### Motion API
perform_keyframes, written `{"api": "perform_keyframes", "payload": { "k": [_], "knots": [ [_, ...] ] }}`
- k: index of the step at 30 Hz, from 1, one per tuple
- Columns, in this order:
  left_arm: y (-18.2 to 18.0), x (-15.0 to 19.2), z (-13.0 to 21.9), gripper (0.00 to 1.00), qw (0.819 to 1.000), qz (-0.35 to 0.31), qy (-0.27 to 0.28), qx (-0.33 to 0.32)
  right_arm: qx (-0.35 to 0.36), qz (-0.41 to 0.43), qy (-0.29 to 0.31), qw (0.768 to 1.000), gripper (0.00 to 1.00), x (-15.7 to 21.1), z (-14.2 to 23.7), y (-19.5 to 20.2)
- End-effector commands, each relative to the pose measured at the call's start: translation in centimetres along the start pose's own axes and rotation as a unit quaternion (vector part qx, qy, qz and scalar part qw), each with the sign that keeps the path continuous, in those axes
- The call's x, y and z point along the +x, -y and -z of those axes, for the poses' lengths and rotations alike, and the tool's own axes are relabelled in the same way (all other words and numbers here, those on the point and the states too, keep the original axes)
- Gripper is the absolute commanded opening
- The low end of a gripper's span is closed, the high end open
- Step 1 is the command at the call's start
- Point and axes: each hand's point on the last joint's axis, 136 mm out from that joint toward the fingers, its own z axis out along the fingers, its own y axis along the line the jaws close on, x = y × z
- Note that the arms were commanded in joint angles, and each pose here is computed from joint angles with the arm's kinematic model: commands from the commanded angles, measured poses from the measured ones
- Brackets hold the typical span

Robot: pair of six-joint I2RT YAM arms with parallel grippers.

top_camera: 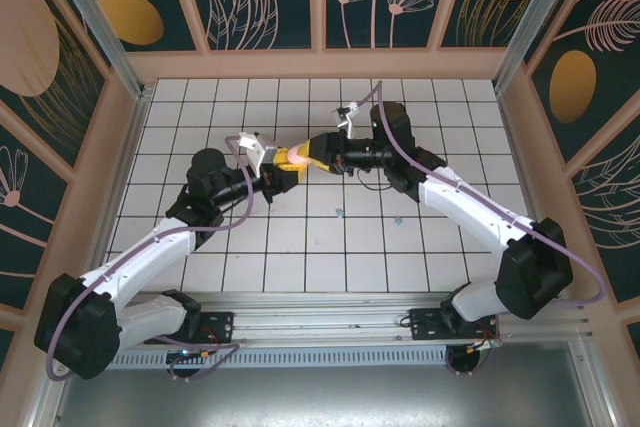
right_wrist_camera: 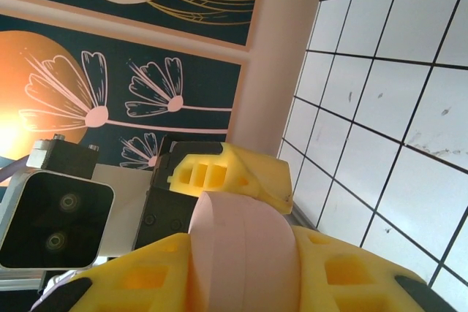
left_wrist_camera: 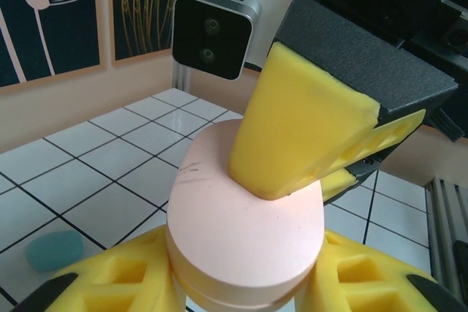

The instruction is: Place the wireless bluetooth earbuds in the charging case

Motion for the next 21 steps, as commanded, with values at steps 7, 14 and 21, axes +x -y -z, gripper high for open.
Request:
{"api": "perform_keyframes", "payload": {
  "k": [7, 14, 21],
  "knots": [
    [-1.6, -1.4, 2.1, 0.74, 0.995, -0.03, 0.015, -0.091, 0.044, -0.002, 0.056, 0.997, 0.2, -4.3, 0.8, 2.6],
    [-3.0, -0.2, 5.2, 0.79, 0.984, -0.038, 0.008, -0.176, 0.116, -0.022, 0.011, 0.993, 0.2, -6.0, -4.2, 10.7],
    [-5.9, 1.1, 9.5, 0.83, 0.951, -0.017, -0.006, -0.309, 0.144, -0.04, -0.095, 0.984, 0.21, -5.2, -14.7, 18.0]
  ]
}}
